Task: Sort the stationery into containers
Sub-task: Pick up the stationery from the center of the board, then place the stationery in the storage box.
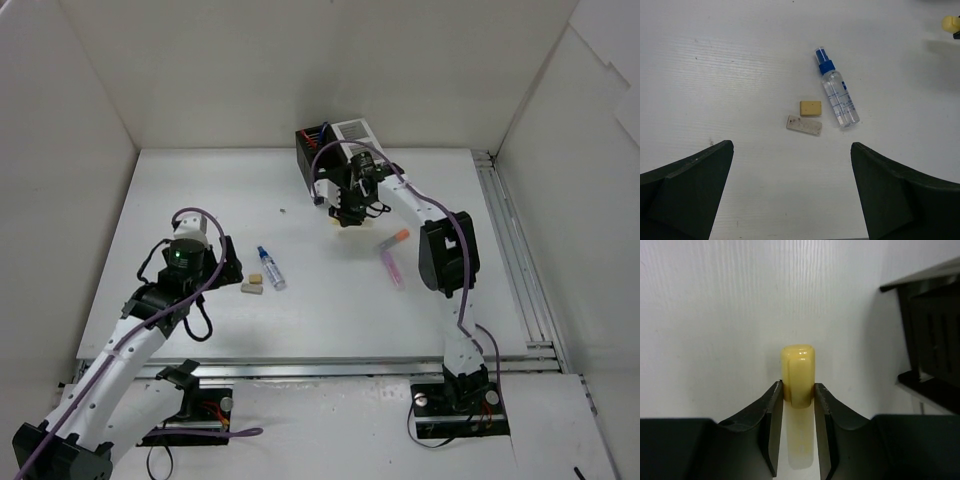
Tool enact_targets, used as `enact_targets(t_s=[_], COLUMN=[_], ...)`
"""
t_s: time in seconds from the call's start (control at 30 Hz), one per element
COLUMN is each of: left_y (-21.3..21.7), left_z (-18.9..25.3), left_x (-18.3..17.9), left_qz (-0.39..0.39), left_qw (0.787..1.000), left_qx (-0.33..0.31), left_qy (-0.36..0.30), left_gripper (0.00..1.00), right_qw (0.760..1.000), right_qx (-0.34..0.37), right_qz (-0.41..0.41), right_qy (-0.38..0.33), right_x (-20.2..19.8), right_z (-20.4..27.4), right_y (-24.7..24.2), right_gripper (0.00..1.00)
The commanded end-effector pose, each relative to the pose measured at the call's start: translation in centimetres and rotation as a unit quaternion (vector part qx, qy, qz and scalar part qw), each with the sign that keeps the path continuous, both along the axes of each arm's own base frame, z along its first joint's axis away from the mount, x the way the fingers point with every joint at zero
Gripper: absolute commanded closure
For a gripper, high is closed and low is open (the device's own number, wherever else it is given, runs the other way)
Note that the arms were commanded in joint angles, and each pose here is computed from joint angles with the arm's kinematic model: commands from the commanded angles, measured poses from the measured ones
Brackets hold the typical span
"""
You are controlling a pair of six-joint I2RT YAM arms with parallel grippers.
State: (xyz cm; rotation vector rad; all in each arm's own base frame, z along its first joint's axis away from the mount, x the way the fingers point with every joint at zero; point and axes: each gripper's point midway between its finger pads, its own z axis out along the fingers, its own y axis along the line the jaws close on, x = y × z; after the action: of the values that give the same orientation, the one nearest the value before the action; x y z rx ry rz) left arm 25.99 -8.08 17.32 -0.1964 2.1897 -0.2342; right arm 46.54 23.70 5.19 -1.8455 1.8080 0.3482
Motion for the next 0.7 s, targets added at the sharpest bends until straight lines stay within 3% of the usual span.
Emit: enact_targets(t_s=[0.0, 0.17, 0.27, 0.3, 0.4, 0.67], left_y=[-0.2, -0.5, -0.8, -0.8, -0.9, -0.7], left_z=[3.6, 3.6, 3.6, 3.5, 3.7, 3.9], left_x=[1.1, 1.7, 2.0, 2.2, 2.5, 3.1], left_qz=[0.007, 0.002, -0.001, -0.002, -0.003, -0.001], left_qw=[0.998, 0.998, 0.998, 0.998, 0.998, 0.998], left_qx=[-0.015, -0.016, -0.017, -0.016, -0.012, -0.003], left_qy=[-0.054, -0.058, -0.059, -0.059, -0.059, -0.055], left_gripper=[0.0, 0.0, 0.0, 0.0, 0.0, 0.0], right_qw=[0.985, 0.947, 0.888, 0.857, 0.814, 0.758], right_qx=[0.128, 0.252, 0.372, 0.421, 0.476, 0.522], right_qz=[0.05, 0.033, -0.068, -0.094, -0.173, -0.268], right_qy=[-0.104, -0.194, -0.263, -0.283, -0.284, -0.285], right_x=[0.2, 0.8, 4.0, 4.8, 7.7, 14.8], right_z=[12.2, 21.2, 26.8, 29.2, 32.0, 29.0], right_y=[4.8, 7.8, 8.4, 8.2, 7.7, 7.8], right_gripper=[0.96, 0.96, 0.96, 0.96, 0.96, 0.96])
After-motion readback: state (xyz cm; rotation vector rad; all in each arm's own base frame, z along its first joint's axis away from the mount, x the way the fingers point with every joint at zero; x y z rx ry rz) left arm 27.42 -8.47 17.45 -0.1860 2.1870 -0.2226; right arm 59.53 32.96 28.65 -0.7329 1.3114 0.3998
